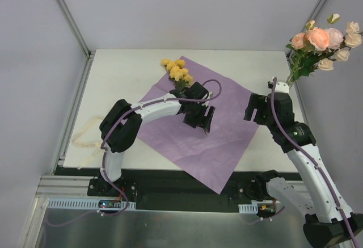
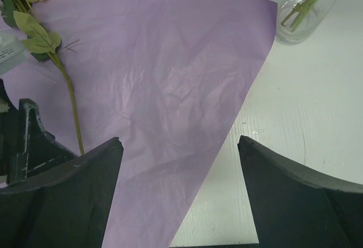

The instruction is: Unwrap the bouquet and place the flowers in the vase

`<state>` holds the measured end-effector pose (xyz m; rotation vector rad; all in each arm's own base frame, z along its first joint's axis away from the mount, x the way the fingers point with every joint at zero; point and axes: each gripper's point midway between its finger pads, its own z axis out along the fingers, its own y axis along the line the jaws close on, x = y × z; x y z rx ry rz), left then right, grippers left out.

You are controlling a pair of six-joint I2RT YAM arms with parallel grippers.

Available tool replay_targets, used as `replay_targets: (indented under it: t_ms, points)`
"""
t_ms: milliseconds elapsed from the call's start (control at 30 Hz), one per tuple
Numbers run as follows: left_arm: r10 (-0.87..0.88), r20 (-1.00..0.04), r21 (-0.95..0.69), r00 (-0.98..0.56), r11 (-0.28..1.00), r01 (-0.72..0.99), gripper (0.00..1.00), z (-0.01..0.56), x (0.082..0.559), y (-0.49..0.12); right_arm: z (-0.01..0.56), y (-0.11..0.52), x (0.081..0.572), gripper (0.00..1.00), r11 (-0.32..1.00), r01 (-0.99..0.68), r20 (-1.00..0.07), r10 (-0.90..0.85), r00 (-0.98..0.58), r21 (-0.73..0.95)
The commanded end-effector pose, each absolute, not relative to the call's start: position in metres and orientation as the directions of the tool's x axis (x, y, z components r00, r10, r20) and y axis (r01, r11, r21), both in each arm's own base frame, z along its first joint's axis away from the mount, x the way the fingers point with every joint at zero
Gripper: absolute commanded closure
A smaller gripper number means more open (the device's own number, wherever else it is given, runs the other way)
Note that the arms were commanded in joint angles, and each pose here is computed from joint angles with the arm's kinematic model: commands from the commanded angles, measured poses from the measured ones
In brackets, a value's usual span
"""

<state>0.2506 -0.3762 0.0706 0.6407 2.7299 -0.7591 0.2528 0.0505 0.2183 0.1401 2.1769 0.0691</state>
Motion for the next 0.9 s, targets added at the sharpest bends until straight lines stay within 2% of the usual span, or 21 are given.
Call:
replay_targets:
  t_ms: [0, 200, 400, 467, 667, 833, 867]
  points:
    - [0.273, -0.208, -0.531, -0.939, 0.775, 0.342, 0.28, 0.071, 0.248, -0.387, 0.216, 0.049, 0.236, 0.14, 0.988, 0.075, -0.814, 0.154, -0.56, 0.135]
    - [0.186, -0.106, -0.592, -0.977, 0.777, 0.213, 0.37, 0.056, 0.259, -0.391, 0.223, 0.043, 0.228, 0.14, 0.986, 0.088, -0.834, 0.167, -0.526, 0.142]
    - [0.096, -0.011, -0.701, -0.995, 0.709, 0.076, 0.51, 0.055, 0.264, -0.397, 0.223, 0.046, 0.23, 0.13, 0.983, 0.086, -0.835, 0.185, -0.518, 0.165]
    - [0.073, 0.056, -0.73, -0.996, 0.683, 0.009, 0.54, 0.053, 0.26, -0.398, 0.221, 0.048, 0.232, 0.13, 0.982, 0.085, -0.83, 0.188, -0.525, 0.168]
    - [0.02, 0.1, -0.746, -0.995, 0.663, -0.061, 0.55, 0.046, 0.262, -0.398, 0.219, 0.054, 0.237, 0.13, 0.979, 0.076, -0.824, 0.201, -0.53, 0.189]
    - [-0.008, 0.18, -0.774, -0.984, 0.616, -0.146, 0.59, 0.041, 0.259, -0.402, 0.216, 0.058, 0.242, 0.13, 0.977, 0.076, -0.816, 0.209, -0.539, 0.2]
    - [-0.01, 0.161, -0.794, -0.987, 0.592, -0.136, 0.6, 0.044, 0.263, -0.406, 0.216, 0.059, 0.242, 0.13, 0.976, 0.074, -0.815, 0.21, -0.54, 0.203]
